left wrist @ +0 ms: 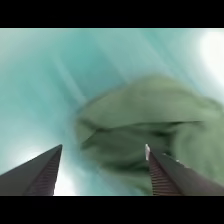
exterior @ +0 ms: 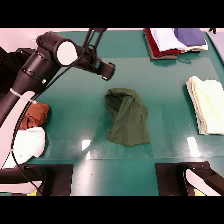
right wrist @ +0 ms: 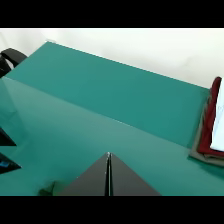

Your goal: Fold the shirts.

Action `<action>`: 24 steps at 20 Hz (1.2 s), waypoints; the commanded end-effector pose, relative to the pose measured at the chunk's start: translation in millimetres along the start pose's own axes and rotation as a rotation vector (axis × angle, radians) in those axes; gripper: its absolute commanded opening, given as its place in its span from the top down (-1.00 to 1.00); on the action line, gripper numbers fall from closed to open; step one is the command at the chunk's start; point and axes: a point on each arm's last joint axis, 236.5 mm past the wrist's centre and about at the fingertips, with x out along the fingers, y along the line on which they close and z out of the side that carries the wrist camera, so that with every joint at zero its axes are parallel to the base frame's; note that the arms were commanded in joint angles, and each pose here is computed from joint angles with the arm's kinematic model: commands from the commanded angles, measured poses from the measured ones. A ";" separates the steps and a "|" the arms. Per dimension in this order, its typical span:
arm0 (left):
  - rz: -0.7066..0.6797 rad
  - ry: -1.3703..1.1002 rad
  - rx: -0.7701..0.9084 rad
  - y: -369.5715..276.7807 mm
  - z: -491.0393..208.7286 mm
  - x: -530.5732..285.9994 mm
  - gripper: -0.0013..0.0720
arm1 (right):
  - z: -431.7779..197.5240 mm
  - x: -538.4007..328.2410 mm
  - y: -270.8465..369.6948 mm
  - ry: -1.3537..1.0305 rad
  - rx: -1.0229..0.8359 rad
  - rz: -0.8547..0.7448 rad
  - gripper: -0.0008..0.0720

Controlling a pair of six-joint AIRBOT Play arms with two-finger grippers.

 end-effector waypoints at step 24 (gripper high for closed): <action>-0.301 0.227 -0.511 13.2 -116.4 120.7 0.89 | -162.0 36.7 -7.8 0.455 0.200 0.069 0.93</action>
